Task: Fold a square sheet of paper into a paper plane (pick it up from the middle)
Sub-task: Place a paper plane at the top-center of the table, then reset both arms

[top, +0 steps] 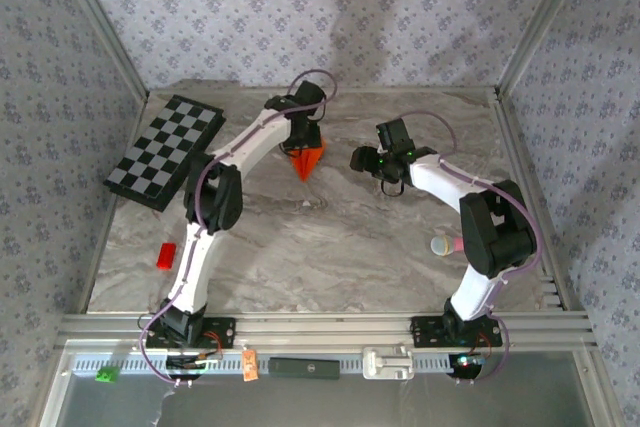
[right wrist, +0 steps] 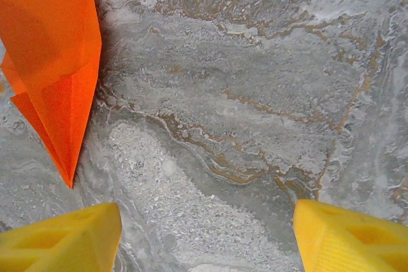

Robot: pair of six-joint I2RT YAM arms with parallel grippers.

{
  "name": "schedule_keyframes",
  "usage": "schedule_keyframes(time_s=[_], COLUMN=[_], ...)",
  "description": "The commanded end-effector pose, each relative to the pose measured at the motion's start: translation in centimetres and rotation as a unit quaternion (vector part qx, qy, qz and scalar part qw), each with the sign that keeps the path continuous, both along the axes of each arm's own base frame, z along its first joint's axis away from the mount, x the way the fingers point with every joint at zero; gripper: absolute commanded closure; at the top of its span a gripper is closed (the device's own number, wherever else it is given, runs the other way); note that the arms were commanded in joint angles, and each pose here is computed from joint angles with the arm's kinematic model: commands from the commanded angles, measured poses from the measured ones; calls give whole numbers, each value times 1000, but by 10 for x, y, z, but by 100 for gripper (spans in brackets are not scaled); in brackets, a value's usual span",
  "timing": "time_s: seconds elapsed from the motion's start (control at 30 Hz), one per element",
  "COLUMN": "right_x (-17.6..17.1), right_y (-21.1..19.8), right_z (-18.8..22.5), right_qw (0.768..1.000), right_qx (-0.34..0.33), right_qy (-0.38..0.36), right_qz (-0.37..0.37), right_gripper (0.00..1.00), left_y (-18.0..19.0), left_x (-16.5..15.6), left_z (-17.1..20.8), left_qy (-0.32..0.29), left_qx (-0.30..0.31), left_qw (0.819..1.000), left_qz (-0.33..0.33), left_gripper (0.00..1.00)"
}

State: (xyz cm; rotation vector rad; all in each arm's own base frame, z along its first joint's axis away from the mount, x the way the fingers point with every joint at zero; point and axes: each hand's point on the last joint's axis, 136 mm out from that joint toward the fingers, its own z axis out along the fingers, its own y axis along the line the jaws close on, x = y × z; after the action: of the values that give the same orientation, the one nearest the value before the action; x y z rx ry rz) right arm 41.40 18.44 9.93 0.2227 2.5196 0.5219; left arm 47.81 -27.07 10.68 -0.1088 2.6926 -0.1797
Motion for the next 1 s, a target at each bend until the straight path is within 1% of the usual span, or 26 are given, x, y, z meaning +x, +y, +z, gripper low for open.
schedule_keyframes(time_s=[0.0, 0.07, 0.13, 0.2, 0.3, 0.33, 0.4, 0.43, 0.57, 0.63, 0.73, 0.77, 0.8, 0.87, 0.97], right_x=[11, 15, 15, 13, 8, 3, -1, -4, -17, -26, -38, -42, -45, -48, -52], right_y=[-12, -21, -31, -44, -70, -81, -99, -110, -152, -172, -194, -200, -205, -216, -225], right_z=[45, 69, 88, 104, 126, 124, 129, 130, 123, 113, 95, 89, 81, 67, 45], right_qw=[998, 996, 992, 987, 973, 969, 960, 956, 933, 918, 903, 900, 899, 895, 902], right_qx=[-28, -49, -69, -97, -150, -168, -194, -205, -257, -285, -302, -304, -303, -311, -313], right_qy=[-51, -80, -106, -129, -174, -179, -192, -197, -206, -211, -228, -229, -232, -236, -223], right_qz=[-2, -3, -8, -14, -32, -39, -59, -75, -146, -177, -204, -213, -215, -215, -198], right_gripper=[26, 24, 21, 17, 1, 0, 0, 0, 0, 0, 0, 0, 0, 0, 0], left_y=[11, 26, 48, 74, 123, 140, 170, 187, 248, 282, 317, 322, 327, 336, 339], left_x=[-5, -10, -18, -26, -45, -50, -64, -71, -99, -117, -137, -140, -142, -144, -138], left_z=[61, 87, 104, 120, 132, 139, 137, 135, 121, 107, 84, 78, 70, 56, 31], left_qy=[-60, -97, -128, -165, -215, -237, -256, -264, -297, -313, -321, -320, -315, -306, -299], left_qx=[-13, -10, -2, 3, 32, 40, 60, 68, 98, 121, 149, 151, 154, 176, 178], left_qw=[998, 995, 991, 984, 970, 963, 955, 949, 925, 907, 894, 895, 899, 901, 912], left_qz=[14, 24, 41, 63, 105, 119, 139, 157, 213, 253, 275, 273, 263, 251, 217], left_gripper=[48, 46, 42, 37, 21, 16, 8, 1, 0, 0, 0, 0, 0, 0, 0])
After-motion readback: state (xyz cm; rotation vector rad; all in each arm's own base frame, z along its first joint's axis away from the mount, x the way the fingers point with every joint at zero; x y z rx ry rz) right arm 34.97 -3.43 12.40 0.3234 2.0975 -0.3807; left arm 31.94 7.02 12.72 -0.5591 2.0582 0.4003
